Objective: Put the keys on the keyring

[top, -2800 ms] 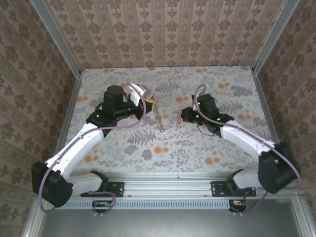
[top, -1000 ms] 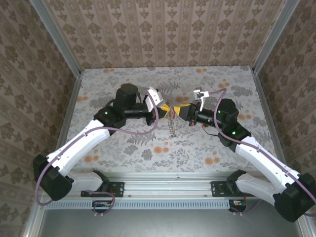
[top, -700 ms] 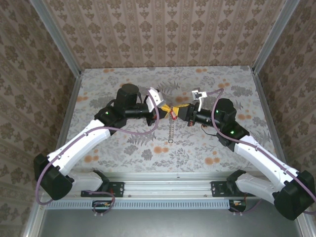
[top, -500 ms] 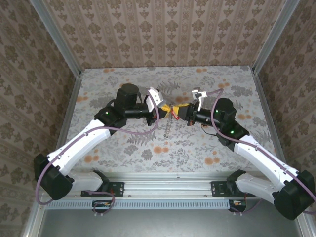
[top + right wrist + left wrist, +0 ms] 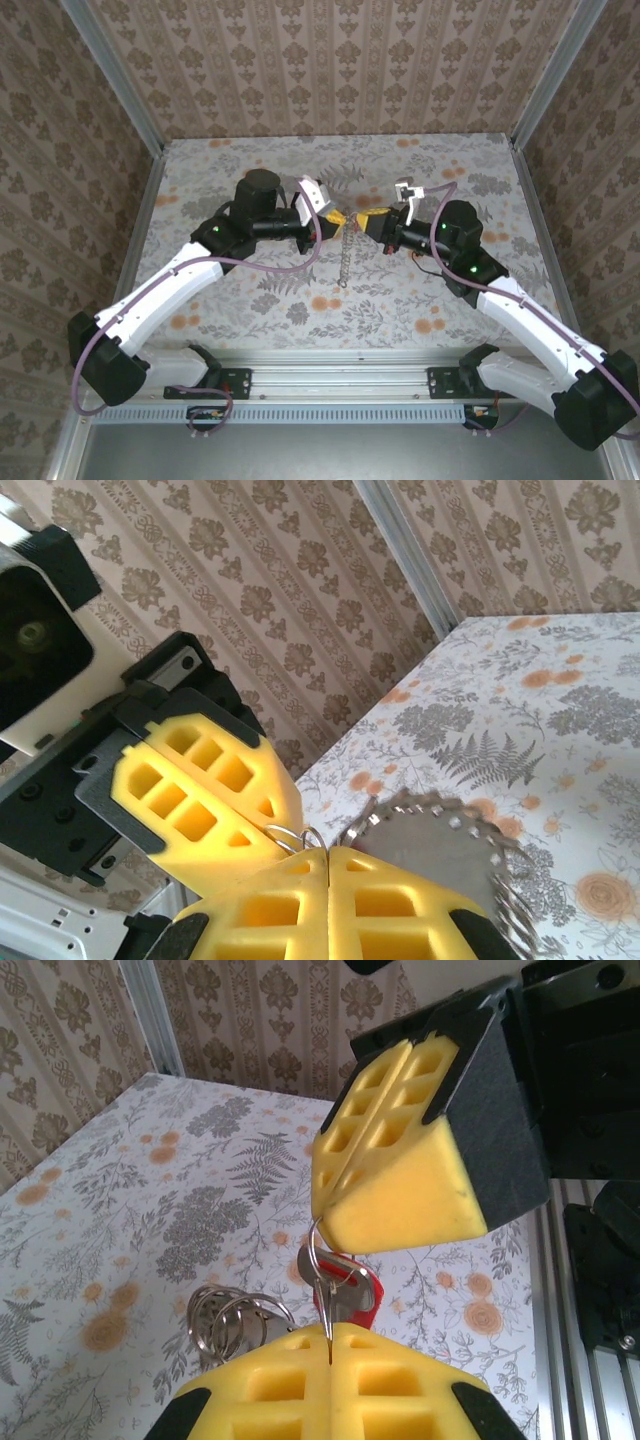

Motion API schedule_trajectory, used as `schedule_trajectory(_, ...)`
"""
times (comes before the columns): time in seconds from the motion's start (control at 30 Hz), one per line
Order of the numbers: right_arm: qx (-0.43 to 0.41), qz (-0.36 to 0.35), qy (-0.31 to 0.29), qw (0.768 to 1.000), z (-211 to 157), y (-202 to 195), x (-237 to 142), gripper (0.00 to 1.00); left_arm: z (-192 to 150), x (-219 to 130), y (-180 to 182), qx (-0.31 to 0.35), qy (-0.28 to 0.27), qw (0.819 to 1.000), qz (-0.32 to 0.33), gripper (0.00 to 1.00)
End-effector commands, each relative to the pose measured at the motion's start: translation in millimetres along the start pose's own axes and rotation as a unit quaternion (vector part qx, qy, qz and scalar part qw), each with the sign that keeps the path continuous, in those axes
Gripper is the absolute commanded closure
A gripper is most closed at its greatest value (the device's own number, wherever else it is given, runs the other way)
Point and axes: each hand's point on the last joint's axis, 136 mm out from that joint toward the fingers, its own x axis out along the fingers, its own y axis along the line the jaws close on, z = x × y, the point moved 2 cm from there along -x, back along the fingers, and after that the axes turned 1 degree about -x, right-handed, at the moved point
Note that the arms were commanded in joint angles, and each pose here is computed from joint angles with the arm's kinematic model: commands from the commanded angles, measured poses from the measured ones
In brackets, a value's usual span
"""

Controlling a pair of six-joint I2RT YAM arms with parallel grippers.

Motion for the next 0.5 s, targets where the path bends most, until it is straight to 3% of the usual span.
schedule_trajectory(0.0, -0.001, -0.03, -0.002, 1.0, -3.7, -13.2, -4.7, 1.0, 33.8, -14.1, -12.6, 0.032, -0.056, 0.998, -0.013, 1.0)
schedule_trajectory(0.47, 0.014, 0.007, 0.019, 1.0, -11.4, -8.8, 2.3, 1.0, 40.0, -14.3, -9.6, 0.034, -0.071, 0.997, -0.005, 1.0)
